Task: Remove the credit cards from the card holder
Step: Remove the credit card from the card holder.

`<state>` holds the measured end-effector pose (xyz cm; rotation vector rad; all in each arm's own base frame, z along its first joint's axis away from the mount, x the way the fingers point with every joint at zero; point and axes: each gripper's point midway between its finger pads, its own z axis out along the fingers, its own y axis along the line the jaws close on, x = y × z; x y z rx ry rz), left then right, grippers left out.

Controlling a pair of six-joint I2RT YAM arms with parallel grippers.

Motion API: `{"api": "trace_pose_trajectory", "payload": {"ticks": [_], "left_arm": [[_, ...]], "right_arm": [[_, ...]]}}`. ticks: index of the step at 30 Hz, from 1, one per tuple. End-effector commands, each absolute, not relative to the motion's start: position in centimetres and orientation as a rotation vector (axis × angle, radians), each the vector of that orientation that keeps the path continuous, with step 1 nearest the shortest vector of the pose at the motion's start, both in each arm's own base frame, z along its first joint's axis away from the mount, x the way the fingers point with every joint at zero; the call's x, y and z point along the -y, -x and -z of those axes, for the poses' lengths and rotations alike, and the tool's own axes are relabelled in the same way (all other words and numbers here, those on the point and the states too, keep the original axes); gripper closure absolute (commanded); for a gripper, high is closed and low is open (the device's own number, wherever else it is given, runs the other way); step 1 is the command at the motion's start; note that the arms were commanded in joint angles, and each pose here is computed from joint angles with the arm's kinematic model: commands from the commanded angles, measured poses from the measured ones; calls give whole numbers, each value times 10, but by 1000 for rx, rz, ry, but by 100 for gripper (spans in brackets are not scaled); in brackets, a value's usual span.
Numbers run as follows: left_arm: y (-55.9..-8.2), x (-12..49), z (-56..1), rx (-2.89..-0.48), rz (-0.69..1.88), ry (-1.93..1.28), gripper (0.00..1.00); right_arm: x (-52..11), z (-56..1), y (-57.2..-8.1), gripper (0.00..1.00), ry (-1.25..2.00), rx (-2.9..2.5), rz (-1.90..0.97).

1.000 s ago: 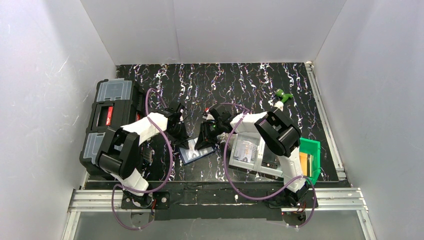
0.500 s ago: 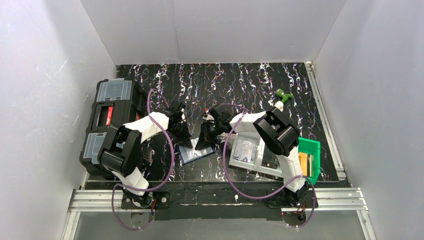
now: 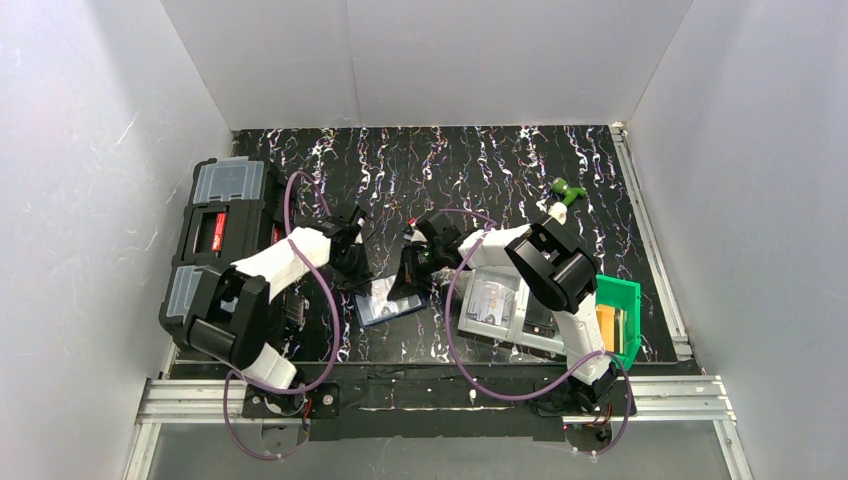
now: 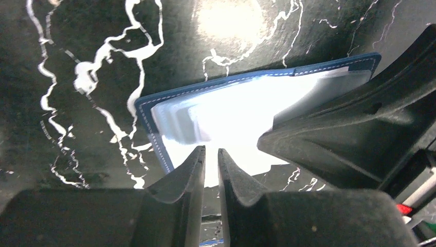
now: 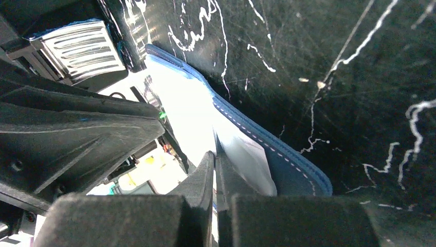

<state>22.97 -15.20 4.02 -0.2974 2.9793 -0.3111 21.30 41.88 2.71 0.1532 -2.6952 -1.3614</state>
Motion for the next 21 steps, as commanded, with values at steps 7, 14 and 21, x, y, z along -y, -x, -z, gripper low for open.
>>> {"api": "trace_pose_trajectory", "payload": {"ticks": [7,14,21], "left_arm": [[-214,136,-30,-3002,224,296,92],[-208,126,-10,-3061,105,327,99],[-206,113,1,-3092,-32,332,100]], "right_arm": [[-410,-16,-217,99,-95,2792,1275],[-407,-18,-220,99,-114,2820,1267],[-399,-18,-221,94,-111,2835,1241]]}}
